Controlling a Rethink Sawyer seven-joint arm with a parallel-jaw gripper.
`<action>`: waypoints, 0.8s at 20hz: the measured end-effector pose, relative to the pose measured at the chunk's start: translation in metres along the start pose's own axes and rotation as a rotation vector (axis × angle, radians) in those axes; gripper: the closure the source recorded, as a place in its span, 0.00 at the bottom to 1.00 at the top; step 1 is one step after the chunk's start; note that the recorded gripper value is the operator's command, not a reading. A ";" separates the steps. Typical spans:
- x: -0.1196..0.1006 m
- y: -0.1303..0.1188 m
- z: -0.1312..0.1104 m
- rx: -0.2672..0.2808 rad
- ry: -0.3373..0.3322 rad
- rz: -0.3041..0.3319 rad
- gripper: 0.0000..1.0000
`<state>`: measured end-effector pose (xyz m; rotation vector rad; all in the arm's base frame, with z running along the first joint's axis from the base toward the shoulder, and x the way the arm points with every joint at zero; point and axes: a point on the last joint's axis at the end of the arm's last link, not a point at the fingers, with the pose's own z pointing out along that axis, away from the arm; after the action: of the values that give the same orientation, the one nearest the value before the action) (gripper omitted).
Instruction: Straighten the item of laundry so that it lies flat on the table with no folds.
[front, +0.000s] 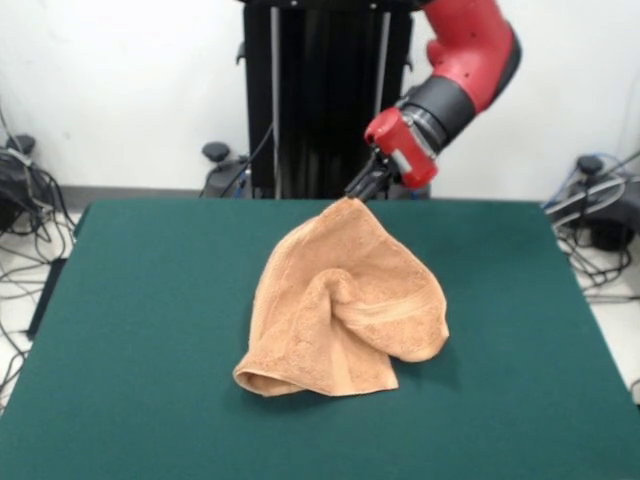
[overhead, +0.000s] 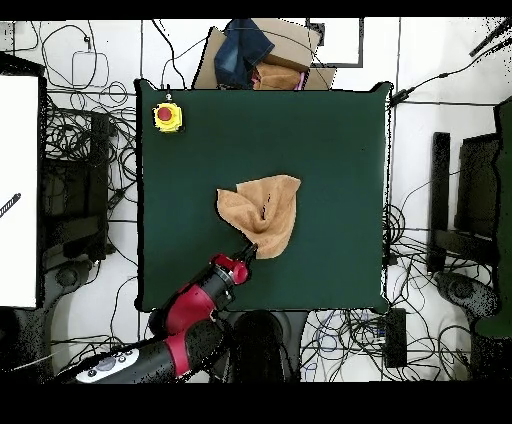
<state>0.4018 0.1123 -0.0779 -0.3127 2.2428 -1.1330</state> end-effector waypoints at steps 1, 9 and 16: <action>-0.004 -0.001 -0.003 -0.004 -0.004 0.011 1.00; -0.004 0.006 -0.005 -0.021 -0.020 0.017 1.00; 0.027 0.034 -0.001 -0.069 -0.014 0.008 1.00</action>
<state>0.3822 0.1217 -0.1156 -0.3378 2.2724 -1.0477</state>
